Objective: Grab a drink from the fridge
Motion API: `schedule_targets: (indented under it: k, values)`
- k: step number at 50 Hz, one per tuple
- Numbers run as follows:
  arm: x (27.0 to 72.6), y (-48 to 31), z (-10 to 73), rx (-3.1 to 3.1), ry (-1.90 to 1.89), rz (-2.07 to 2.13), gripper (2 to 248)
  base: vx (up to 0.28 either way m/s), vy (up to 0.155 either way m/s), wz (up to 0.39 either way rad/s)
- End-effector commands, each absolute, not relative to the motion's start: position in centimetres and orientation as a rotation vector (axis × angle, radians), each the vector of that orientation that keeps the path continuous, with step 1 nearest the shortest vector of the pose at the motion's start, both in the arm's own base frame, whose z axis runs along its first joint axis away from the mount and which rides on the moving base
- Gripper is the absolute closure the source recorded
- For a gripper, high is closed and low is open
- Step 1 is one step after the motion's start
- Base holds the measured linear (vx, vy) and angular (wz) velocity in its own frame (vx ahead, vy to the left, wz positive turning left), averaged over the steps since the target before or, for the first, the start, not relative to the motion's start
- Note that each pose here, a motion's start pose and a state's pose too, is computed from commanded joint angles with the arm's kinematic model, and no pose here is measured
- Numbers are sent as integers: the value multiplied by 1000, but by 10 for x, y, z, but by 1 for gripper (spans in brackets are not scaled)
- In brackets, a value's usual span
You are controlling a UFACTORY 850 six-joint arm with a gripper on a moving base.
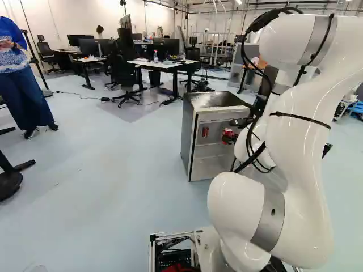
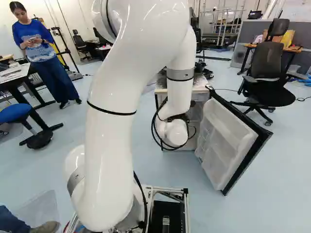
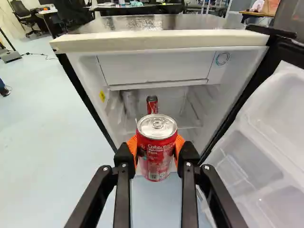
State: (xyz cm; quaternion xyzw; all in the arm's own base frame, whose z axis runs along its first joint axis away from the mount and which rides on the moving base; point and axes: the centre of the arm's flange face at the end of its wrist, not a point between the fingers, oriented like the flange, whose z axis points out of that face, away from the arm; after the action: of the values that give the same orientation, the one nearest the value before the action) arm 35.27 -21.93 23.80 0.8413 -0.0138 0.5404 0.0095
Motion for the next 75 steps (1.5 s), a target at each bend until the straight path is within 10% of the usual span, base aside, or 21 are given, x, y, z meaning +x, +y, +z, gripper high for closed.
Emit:
schedule_targets:
  k: [75]
  values:
    - [355,-208,317,2482,81,1759,153,0,0,0]
